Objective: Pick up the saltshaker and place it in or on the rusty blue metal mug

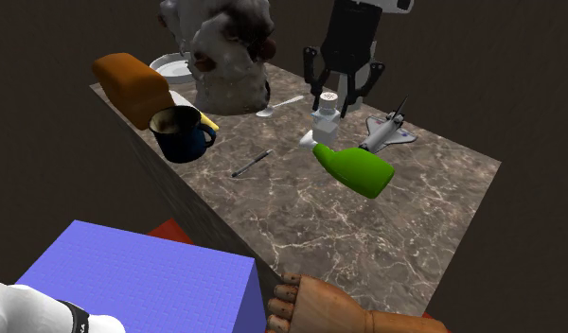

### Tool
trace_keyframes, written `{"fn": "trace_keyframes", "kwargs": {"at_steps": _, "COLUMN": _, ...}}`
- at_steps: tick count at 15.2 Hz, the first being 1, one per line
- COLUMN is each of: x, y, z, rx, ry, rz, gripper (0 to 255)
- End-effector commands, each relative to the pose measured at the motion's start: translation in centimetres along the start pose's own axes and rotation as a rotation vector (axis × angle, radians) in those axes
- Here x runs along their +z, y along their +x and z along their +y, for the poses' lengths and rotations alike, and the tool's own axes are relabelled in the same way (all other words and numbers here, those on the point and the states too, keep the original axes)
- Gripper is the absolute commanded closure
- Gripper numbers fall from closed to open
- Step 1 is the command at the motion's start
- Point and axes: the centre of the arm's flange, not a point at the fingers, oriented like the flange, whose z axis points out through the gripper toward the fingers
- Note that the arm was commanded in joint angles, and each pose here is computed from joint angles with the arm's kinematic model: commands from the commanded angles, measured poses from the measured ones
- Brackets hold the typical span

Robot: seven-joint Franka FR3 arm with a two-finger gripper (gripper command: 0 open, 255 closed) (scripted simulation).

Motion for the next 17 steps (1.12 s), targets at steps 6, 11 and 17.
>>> {"fn": "trace_keyframes", "kwargs": {"at_steps": 6, "x": -3.4, "y": -1.3, "z": -0.4, "rx": 0.000, "ry": 0.000, "rz": -0.001, "gripper": 255}}
{"fn": "trace_keyframes", "kwargs": {"at_steps": 11, "x": -3.5, "y": -1.4, "z": -5.7, "rx": 0.000, "ry": 0.000, "rz": -0.001, "gripper": 255}}
{"fn": "trace_keyframes", "kwargs": {"at_steps": 17, "x": -3.4, "y": -1.4, "z": -13.6, "rx": 0.000, "ry": 0.000, "rz": -0.001, "gripper": 255}}
